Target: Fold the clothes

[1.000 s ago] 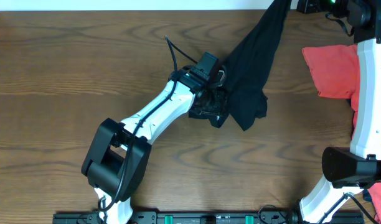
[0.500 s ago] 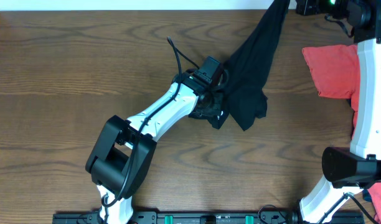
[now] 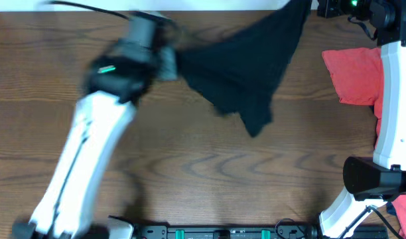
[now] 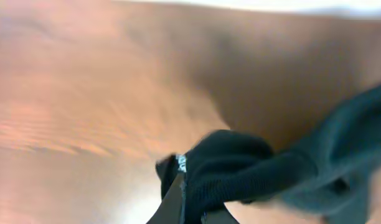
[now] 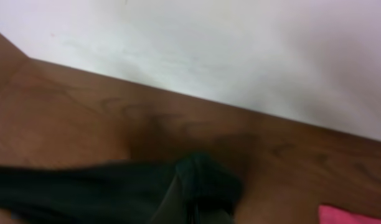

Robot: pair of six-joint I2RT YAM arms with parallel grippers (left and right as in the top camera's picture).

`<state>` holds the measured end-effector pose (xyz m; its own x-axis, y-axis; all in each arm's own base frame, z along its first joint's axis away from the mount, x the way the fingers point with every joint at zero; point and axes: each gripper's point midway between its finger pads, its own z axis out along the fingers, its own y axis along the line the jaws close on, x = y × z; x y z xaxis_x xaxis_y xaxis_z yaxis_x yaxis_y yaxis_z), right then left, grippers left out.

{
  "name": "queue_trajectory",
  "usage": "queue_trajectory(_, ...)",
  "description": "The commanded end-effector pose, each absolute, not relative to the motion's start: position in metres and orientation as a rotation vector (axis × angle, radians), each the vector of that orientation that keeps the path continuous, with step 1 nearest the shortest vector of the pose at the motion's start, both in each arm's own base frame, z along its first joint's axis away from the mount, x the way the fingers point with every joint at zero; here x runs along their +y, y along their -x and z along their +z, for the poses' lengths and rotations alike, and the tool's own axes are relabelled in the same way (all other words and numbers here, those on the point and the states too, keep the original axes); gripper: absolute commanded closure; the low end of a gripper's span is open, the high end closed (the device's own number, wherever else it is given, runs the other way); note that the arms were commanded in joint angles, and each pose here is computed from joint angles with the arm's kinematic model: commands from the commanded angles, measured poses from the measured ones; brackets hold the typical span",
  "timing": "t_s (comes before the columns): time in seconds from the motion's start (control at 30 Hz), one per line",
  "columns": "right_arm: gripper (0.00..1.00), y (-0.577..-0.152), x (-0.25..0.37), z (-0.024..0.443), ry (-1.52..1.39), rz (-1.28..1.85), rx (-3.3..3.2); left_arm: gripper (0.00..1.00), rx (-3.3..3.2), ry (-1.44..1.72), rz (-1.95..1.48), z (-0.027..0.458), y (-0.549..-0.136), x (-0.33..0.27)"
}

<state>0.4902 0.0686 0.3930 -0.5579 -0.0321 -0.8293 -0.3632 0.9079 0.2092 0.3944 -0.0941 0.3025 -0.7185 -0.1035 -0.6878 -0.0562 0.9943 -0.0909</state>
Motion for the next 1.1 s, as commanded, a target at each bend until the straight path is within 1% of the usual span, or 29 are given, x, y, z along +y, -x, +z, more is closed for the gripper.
queue_trajectory(0.0,0.99,-0.494,0.064,0.401,0.281,0.422,2.097,0.94,2.176,0.205,-0.007,0.38,-0.382,-0.042)
queue_trajectory(0.1,0.99,-0.498,0.064,0.41,0.278,0.415,2.059,0.94,2.079,0.227,0.005,0.422,-0.367,-0.021)
queue_trajectory(0.2,0.99,-0.499,0.061,0.425,0.28,0.399,2.012,0.94,2.044,0.202,0.018,0.443,-0.355,-0.017)
queue_trajectory(0.37,0.99,-0.494,0.042,0.469,0.229,0.359,1.902,0.94,2.05,0.197,0.024,0.445,-0.35,-0.016)
queue_trajectory(0.5,0.99,-0.478,0.032,0.496,0.203,0.375,1.857,0.94,2.055,0.194,0.027,0.444,-0.352,-0.016)
queue_trajectory(0.63,0.99,-0.462,0.027,0.502,0.187,0.372,1.877,0.94,2.048,0.196,0.029,0.446,-0.352,-0.016)
queue_trajectory(0.87,0.99,-0.445,0.011,0.479,0.115,0.294,2.006,0.94,2.016,0.218,0.055,0.456,-0.34,-0.008)
queue_trajectory(0.93,0.99,-0.44,0.007,0.484,0.113,0.256,1.994,0.94,1.983,0.224,0.084,0.466,-0.33,-0.002)
queue_trajectory(1.07,0.99,-0.423,0.0,0.51,0.095,0.197,1.927,0.94,1.91,0.229,0.091,0.488,-0.304,0.006)
